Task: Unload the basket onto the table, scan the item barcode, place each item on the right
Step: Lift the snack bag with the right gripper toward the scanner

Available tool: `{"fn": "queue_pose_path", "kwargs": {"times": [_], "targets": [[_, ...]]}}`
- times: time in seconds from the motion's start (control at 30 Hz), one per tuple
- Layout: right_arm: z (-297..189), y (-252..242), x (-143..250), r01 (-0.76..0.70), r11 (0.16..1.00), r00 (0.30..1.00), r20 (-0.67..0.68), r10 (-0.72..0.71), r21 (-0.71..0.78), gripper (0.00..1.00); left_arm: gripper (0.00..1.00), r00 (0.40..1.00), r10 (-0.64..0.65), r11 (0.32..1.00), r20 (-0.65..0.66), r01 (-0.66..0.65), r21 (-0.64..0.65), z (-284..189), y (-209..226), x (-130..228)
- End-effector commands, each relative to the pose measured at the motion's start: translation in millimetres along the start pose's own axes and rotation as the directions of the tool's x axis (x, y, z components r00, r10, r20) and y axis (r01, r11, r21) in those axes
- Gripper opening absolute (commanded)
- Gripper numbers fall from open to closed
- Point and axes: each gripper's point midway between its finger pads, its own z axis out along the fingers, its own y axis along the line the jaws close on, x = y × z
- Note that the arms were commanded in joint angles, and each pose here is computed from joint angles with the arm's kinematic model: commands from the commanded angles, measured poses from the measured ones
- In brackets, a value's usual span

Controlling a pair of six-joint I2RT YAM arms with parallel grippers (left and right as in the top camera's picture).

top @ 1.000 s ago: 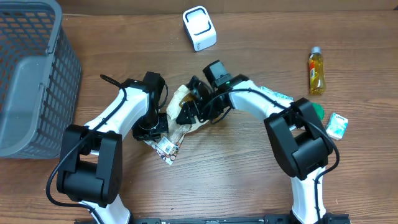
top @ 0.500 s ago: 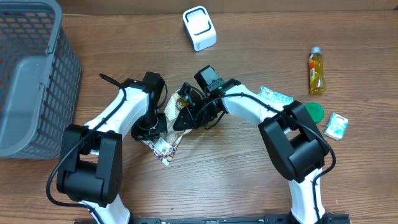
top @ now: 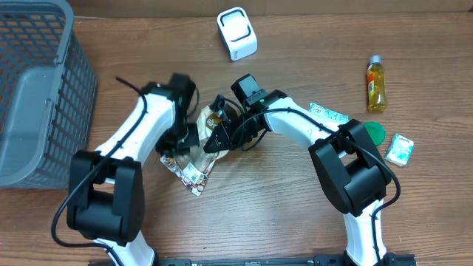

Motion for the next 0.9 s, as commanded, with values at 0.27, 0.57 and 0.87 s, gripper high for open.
{"fn": "queue_pose_path", "kwargs": {"times": [0.27, 0.57, 0.87], "targets": [[-102, 96, -65, 0.62, 0.747, 0.729, 0.176, -0.661, 0.238, 0.04, 0.2, 0.903, -0.188, 0.977, 0.386, 0.13, 0.171, -165, 49, -80], [-196, 101, -134, 0.589, 0.319, 0.464, 0.013, -0.886, 0.743, 0.04, 0.99, 0.865, -0.304, 0.951, 0.4, 0.247, 0.188, -171, 97, -91], [-231, 84, -180, 0.448, 0.027, 0.365, -0.155, -0.918, 0.894, 0.04, 1.0, 0.863, -0.308, 0.949, 0.4, 0.251, 0.188, -171, 98, -91]]}}
